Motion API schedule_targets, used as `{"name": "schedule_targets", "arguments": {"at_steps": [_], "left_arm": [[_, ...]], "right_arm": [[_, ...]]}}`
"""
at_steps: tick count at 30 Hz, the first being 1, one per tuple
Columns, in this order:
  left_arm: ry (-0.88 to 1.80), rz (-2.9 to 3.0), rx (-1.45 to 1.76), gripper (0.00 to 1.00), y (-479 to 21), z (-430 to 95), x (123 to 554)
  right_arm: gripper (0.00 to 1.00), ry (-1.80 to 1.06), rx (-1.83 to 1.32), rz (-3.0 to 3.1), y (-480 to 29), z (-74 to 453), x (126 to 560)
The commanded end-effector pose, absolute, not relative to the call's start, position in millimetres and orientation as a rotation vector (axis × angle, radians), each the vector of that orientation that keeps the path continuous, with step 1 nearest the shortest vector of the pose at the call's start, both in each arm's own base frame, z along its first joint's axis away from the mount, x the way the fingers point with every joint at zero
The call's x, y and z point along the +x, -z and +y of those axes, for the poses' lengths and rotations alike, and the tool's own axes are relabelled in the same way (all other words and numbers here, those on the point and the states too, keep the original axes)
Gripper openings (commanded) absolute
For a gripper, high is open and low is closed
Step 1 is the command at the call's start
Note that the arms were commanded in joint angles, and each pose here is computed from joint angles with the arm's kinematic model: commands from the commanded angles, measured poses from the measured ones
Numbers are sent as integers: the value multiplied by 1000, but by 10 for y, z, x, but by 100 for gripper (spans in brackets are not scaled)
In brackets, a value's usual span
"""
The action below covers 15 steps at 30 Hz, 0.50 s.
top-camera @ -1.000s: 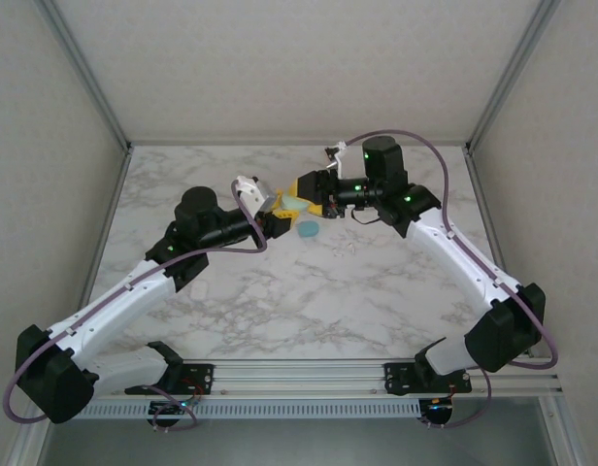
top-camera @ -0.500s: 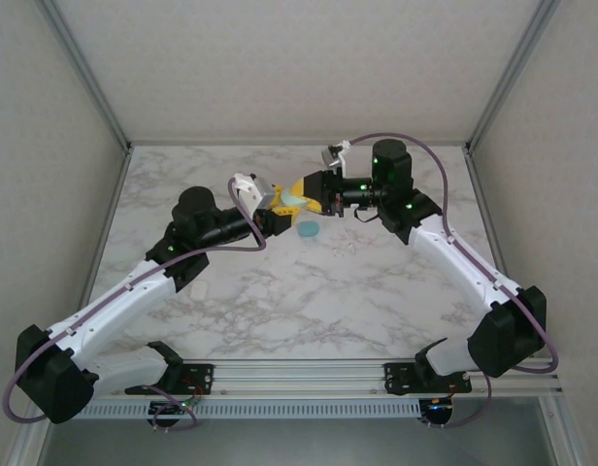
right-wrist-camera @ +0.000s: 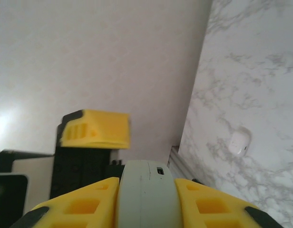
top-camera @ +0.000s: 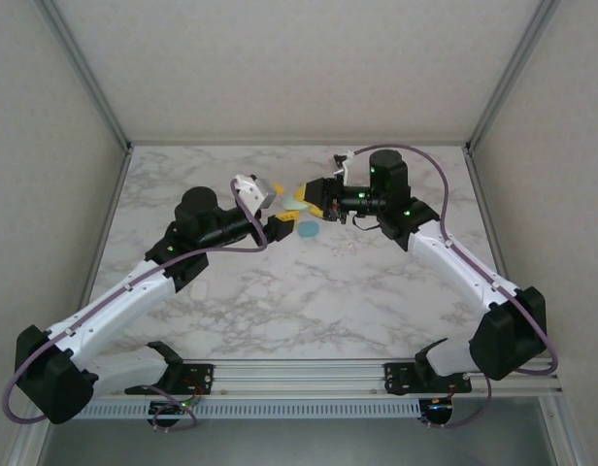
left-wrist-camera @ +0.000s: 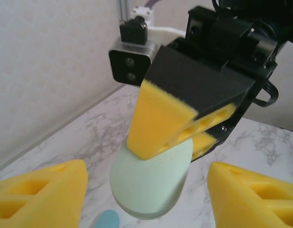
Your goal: Insert the wireless bluetooth earbuds into the charging case
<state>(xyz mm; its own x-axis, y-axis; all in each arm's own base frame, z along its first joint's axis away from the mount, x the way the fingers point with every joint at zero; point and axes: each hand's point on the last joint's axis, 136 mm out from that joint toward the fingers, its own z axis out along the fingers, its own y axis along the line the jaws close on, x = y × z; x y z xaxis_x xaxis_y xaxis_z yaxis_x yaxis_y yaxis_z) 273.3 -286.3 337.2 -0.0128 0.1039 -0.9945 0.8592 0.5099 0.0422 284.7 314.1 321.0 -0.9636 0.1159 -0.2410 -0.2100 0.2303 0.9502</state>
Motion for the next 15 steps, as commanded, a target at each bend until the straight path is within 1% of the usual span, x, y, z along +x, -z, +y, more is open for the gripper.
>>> {"name": "schedule_targets", "arguments": {"at_steps": [1,4,8,11,15], "left_arm": [[699,1505,858,68,-3360,-2747,2714],[646,1514,790,70,-3379,-2576,2706],[525,1542,580,77,-3426,-2201,2845],[465,1573,452,82,-3450,-1960,2903],[404,1622,374,85,-3391,-1745,2907]], "right_arm": [[16,-1770,-12,2199,-3135,3162,3051],[17,-1609,62,2270,-2785,3109,3216],[16,-1387,123,2405,-2162,3103,3527],[16,-1362,139,2501,-1760,3253,3703],[16,-1369,119,2603,-1344,3597,3789]]}}
